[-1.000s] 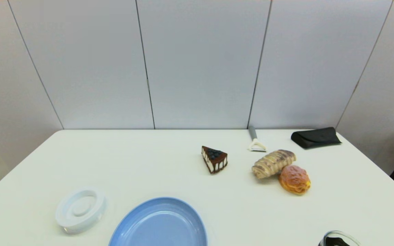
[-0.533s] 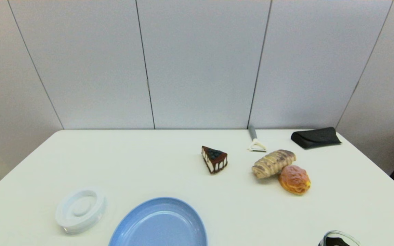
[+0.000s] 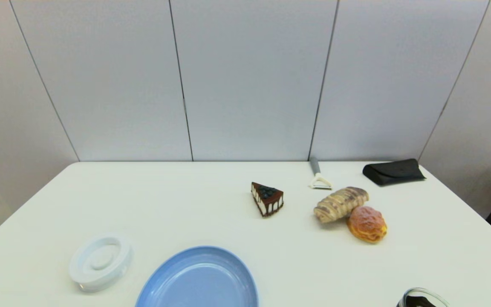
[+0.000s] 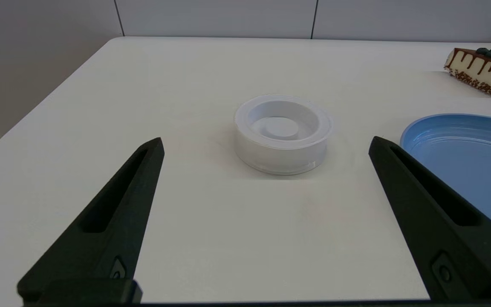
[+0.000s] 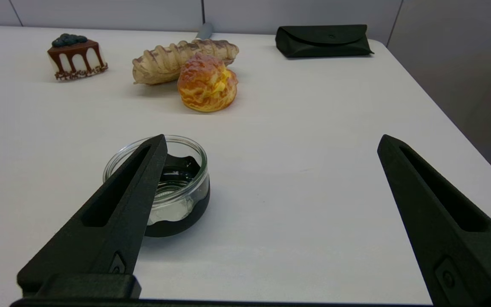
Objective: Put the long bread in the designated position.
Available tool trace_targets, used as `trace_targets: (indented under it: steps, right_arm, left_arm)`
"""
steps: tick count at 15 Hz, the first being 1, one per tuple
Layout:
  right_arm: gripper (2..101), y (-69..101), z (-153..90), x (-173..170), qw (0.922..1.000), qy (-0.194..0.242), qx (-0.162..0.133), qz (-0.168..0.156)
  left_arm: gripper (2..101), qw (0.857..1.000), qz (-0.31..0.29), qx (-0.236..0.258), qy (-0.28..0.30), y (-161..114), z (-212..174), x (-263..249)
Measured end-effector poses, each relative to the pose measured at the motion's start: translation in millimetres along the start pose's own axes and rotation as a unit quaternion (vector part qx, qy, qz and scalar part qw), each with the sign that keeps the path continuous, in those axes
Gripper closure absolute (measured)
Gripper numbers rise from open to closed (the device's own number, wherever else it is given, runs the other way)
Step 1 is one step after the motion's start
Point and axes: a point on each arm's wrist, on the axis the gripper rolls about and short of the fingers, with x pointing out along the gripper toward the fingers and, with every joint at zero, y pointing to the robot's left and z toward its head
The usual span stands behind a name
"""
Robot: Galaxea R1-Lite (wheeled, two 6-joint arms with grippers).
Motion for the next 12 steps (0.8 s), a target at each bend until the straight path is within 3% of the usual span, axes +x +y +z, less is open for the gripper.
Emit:
trace_targets:
  steps: [12]
  right_arm:
    - [4.3, 0.0, 0.0, 0.0, 1.0000, 0.000, 0.000, 0.000]
  left_arm:
    - [5.4, 1.000, 0.000, 0.000, 0.000, 0.0, 0.0, 0.0]
